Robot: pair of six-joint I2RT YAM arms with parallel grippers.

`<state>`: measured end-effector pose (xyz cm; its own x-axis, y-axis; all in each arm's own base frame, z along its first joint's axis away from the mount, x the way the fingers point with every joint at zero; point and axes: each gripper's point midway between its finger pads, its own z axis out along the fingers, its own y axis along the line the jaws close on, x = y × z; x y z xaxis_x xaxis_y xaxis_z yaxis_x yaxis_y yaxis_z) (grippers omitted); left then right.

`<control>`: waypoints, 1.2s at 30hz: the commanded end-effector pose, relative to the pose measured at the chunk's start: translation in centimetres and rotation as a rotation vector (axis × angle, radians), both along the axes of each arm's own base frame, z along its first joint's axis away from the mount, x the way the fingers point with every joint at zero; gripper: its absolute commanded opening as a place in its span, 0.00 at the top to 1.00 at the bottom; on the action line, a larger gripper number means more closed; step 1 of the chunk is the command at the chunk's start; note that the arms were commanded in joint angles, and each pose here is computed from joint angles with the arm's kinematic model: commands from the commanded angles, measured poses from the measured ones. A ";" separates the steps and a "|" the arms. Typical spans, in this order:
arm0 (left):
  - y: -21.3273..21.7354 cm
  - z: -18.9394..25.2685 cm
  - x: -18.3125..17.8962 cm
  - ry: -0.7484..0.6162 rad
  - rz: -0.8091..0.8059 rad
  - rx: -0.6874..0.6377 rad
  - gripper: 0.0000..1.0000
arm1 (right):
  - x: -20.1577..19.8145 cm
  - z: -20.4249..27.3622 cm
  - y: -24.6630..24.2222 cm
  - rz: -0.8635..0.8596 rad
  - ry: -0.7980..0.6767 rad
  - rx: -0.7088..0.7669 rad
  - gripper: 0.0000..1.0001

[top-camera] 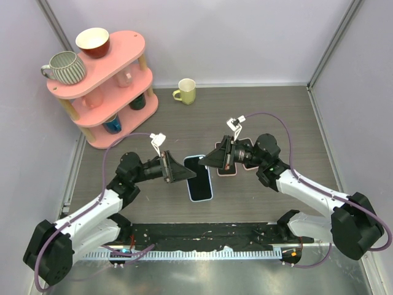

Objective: Put the phone into the phone case

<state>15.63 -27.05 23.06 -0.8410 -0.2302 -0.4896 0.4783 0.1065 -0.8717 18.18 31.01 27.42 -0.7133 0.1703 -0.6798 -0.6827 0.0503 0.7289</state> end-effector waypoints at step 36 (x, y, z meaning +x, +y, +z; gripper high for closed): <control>1.6 2.8 1.6 -0.120 0.096 0.107 0.44 | -3.8 3.7 -0.8 0.126 -0.044 0.138 0.99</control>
